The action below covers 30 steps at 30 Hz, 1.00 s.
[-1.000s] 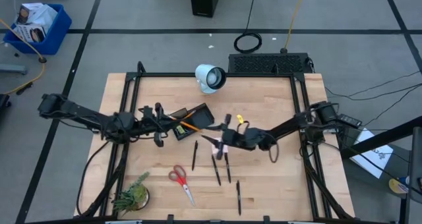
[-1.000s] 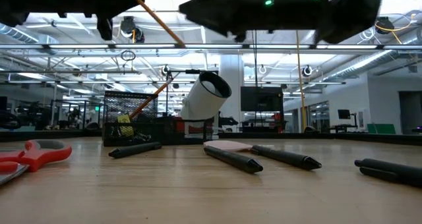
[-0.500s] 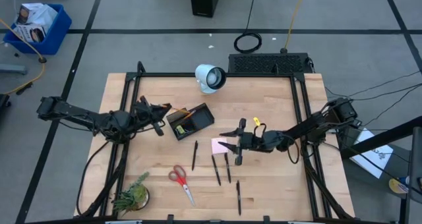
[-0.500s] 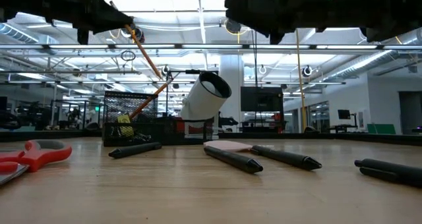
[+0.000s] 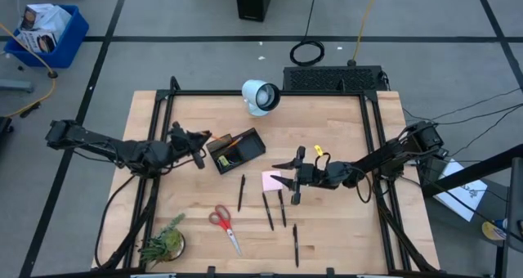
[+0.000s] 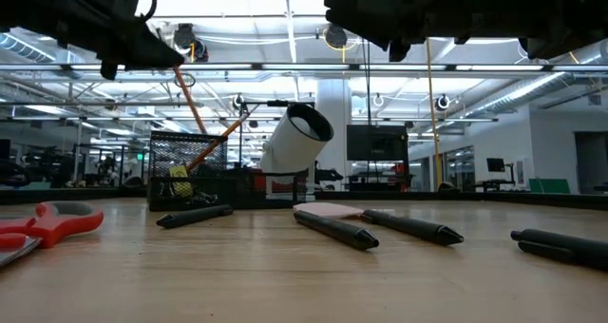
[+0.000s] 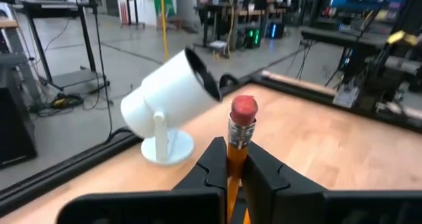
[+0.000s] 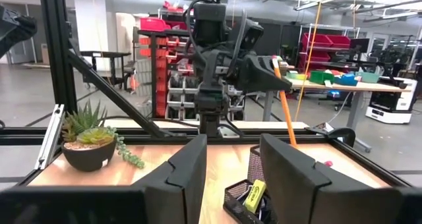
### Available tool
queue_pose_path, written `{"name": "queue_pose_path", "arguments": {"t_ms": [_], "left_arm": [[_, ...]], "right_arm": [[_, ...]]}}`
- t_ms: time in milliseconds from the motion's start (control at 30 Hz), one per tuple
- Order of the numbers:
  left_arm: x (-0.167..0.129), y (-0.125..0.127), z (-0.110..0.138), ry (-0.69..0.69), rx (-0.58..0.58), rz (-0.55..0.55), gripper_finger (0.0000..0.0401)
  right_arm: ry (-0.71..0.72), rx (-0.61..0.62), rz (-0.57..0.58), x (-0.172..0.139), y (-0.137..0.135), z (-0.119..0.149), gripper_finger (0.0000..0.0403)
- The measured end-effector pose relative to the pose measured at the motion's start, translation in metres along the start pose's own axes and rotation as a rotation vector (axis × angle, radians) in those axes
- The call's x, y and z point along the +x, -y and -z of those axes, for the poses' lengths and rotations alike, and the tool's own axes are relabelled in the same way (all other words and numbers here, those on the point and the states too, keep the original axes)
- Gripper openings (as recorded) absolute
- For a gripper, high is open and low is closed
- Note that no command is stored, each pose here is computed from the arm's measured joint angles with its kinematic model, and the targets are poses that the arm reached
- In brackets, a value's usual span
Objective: Pick and place office supplies into organizer
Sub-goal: Put the orange pencil into the black desk organizer, then put the black pen into the black desk organizer
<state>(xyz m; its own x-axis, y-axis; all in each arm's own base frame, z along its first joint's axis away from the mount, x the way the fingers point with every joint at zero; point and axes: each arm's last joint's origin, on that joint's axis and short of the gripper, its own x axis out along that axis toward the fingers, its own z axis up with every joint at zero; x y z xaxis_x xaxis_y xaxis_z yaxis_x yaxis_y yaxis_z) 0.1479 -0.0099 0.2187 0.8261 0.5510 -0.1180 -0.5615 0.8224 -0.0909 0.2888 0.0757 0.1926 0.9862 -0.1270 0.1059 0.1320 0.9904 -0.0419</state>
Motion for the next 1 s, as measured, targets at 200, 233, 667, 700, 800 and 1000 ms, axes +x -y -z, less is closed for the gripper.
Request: {"name": "queue_pose_path", "arguments": {"t_ms": [200, 233, 667, 700, 800, 1000], "left_arm": [[0.0, 0.001, 0.005, -0.055, -0.025, 0.069, 0.0045], [0.0, 0.001, 0.005, -0.061, -0.025, 0.092, 0.0059], [0.0, 0.003, 0.0, -0.022, -0.108, 0.114, 0.0178], [0.0, 0.004, -0.002, -0.017, -0.124, 0.143, 0.0181], [-0.002, 0.009, -0.006, -0.002, -0.163, 0.246, 0.0185], [-0.007, 0.018, -0.012, 0.019, -0.188, 0.452, 0.0186]], "right_arm": [[-0.003, 0.024, 0.001, 0.0, 0.0, 0.0, 0.0132], [-0.004, 0.024, 0.001, 0.0, 0.0, 0.0, 0.0132], [-0.077, 0.099, -0.006, 0.0, -0.001, 0.008, 0.0132], [-0.11, 0.118, -0.007, -0.001, -0.001, 0.011, 0.0131], [-0.216, 0.17, -0.007, -0.004, -0.004, 0.022, 0.0129], [-0.305, 0.178, 0.09, -0.011, -0.011, 0.031, 0.0121]]}}
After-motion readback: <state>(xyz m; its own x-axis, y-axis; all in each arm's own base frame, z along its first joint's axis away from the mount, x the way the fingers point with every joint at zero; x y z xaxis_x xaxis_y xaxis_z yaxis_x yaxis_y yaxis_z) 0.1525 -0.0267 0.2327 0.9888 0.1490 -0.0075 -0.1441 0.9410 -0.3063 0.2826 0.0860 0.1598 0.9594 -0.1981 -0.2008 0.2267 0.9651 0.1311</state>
